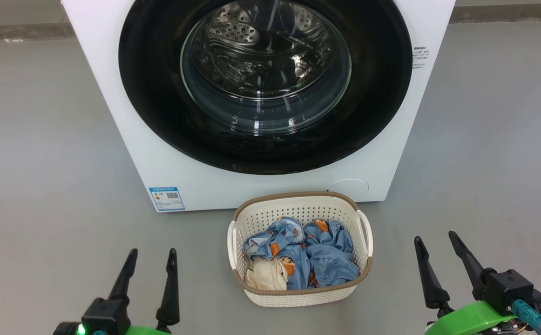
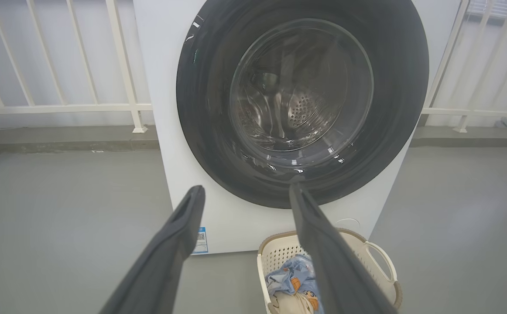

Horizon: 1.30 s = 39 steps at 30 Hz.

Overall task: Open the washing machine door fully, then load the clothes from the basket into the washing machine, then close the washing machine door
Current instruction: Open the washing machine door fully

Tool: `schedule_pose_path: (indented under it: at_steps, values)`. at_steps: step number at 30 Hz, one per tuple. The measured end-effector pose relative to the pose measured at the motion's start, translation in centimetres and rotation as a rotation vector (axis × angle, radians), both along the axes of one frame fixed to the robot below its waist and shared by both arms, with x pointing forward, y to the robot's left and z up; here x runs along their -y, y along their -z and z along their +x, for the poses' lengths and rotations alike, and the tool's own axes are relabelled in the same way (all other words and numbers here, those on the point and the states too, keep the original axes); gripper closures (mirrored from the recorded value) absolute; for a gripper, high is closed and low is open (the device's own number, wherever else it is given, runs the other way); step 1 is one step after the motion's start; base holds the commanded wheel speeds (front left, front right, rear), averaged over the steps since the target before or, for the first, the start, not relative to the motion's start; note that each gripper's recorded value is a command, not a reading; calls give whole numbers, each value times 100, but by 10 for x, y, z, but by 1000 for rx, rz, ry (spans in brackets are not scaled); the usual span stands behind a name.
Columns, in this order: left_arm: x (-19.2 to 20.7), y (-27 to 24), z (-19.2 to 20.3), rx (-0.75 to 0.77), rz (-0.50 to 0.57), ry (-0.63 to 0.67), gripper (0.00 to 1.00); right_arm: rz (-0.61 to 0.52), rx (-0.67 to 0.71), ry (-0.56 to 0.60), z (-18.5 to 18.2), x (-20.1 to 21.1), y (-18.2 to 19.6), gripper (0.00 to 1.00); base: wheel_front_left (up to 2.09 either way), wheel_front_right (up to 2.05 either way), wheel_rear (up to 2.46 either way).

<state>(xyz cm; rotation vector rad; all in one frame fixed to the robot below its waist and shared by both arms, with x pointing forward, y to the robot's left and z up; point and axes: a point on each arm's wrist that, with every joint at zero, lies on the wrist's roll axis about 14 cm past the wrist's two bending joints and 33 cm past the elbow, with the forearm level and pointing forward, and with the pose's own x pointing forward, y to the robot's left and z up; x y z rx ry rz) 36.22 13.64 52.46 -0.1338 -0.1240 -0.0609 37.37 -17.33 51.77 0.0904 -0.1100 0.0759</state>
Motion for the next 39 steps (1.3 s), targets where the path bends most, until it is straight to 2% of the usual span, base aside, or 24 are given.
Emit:
schedule_pose_path:
  at_steps: [11, 31, 39]
  values:
    - [3, 3, -2, -6, 3, 17, 0, 8, -2, 0, 0, 0, 1, 0, 92, 30, -123]
    - [4, 0, -1, 3, 4, 17, 0, 8, -16, 5, 2, 2, 5, 0, 123, 110, -234]
    - [3, 0, -1, 1, 4, 16, 0, 7, -20, 5, 2, 2, 6, 0, 48, 48, -96]
